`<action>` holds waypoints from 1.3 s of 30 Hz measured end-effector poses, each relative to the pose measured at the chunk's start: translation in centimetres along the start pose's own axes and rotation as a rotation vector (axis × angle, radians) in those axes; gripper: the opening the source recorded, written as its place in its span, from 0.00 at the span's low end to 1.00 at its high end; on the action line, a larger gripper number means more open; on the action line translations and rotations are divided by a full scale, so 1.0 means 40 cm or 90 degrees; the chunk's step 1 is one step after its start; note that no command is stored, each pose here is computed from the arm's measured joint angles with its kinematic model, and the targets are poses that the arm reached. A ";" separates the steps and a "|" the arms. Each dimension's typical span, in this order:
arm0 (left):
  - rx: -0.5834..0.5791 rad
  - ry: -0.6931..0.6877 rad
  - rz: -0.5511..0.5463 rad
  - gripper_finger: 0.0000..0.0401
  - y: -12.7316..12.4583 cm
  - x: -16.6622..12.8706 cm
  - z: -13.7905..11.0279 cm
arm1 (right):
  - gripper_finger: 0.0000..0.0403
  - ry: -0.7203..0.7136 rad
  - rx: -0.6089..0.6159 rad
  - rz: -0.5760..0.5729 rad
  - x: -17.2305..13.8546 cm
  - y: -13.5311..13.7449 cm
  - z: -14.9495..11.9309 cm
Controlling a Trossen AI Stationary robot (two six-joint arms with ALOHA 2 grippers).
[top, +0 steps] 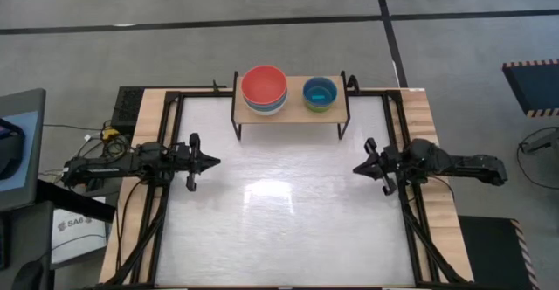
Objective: Place and stack bowls onto a shelf
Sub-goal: Return to Home Position
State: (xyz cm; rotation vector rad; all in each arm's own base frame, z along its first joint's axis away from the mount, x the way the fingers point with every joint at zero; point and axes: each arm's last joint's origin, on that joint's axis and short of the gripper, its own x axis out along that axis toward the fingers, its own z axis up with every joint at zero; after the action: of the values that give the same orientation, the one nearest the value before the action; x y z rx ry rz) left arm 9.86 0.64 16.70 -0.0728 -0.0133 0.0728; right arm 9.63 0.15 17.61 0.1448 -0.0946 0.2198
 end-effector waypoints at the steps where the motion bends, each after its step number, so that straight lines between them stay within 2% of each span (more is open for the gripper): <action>1: 0.000 0.000 0.000 0.00 0.000 0.000 0.000 | 0.10 0.011 0.012 -0.002 0.000 -0.001 -0.004; 5: 0.000 0.000 0.000 0.00 0.000 0.000 0.000 | 0.10 0.025 0.056 -0.005 0.000 -0.002 -0.010; 39: -0.001 0.001 0.001 0.00 0.000 0.000 -0.001 | 0.11 0.033 0.061 -0.007 0.000 -0.002 -0.014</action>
State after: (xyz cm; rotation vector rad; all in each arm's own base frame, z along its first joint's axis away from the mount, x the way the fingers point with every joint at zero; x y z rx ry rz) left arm 9.87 0.64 16.65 -0.0751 -0.0121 0.0736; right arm 9.69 0.15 17.03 0.2345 -0.0312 0.2176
